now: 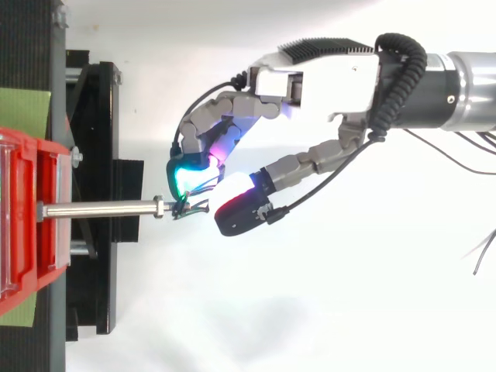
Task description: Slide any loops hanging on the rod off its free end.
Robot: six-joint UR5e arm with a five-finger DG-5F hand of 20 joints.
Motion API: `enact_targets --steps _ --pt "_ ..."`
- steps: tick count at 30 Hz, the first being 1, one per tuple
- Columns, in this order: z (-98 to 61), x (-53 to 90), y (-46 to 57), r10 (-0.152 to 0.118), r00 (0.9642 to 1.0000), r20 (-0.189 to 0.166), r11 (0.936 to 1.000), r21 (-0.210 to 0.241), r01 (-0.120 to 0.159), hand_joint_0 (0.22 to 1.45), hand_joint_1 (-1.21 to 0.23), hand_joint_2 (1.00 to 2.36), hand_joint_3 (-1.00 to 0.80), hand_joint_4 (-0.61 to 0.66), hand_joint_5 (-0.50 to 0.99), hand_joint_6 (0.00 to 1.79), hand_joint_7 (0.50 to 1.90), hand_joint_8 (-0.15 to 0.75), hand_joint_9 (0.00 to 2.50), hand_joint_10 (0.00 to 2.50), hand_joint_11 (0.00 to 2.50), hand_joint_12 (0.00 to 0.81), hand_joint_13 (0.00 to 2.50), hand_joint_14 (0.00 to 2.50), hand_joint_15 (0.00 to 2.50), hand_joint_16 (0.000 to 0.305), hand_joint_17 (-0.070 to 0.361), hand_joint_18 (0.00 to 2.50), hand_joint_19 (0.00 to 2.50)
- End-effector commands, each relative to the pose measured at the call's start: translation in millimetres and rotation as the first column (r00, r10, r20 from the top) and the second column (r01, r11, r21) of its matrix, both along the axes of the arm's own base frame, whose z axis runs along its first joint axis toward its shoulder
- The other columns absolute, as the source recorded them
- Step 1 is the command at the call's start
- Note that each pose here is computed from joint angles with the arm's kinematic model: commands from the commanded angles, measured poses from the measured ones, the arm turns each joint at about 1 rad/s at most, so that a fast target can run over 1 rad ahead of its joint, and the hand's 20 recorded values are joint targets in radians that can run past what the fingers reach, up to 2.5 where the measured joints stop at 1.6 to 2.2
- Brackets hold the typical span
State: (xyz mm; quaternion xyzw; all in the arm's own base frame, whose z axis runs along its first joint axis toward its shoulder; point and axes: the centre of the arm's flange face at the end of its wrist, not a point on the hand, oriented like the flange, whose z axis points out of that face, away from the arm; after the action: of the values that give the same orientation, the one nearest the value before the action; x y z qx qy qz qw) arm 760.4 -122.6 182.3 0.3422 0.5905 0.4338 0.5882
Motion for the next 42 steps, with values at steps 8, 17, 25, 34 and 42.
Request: enact_targets --steps 8,17,25,34,42 --pt "21.7 -16.1 -5.6 -0.009 0.9959 -0.09 1.0 -0.002 0.009 0.6 -0.69 1.02 -0.08 0.08 -0.19 0.9 1.22 0.347 0.84 0.01 0.55 0.386 0.73 0.01 0.19 0.065 0.147 0.76 0.29" --pt "29.5 -29.9 -8.0 -0.015 0.983 -0.183 0.9999 0.002 0.015 0.6 -0.63 1.02 -0.26 0.17 -0.18 0.88 1.31 0.334 0.84 0.01 0.55 0.369 0.71 0.01 0.2 0.061 0.137 0.72 0.32" --pt "38.1 -37.2 -8.1 -0.014 0.9746 -0.223 0.9995 0.025 0.02 0.61 -0.7 1.02 -0.14 0.09 -0.17 0.89 1.33 0.339 0.85 0.01 0.56 0.373 0.71 0.01 0.2 0.062 0.139 0.73 0.31" --pt "43.6 -40.7 -8.8 -0.029 0.9698 -0.242 0.9981 0.045 0.041 0.63 -0.7 1.01 -0.34 0.18 -0.19 0.89 1.25 0.326 0.82 0.02 0.56 0.368 0.72 0.01 0.19 0.061 0.137 0.75 0.31" --pt "42.0 -43.2 -9.6 -0.027 0.9644 -0.263 0.9972 0.061 0.044 0.62 -0.52 1.01 -0.41 0.22 -0.19 0.89 1.33 0.336 0.84 0.02 0.54 0.371 0.7 0.01 0.2 0.061 0.136 0.72 0.33"
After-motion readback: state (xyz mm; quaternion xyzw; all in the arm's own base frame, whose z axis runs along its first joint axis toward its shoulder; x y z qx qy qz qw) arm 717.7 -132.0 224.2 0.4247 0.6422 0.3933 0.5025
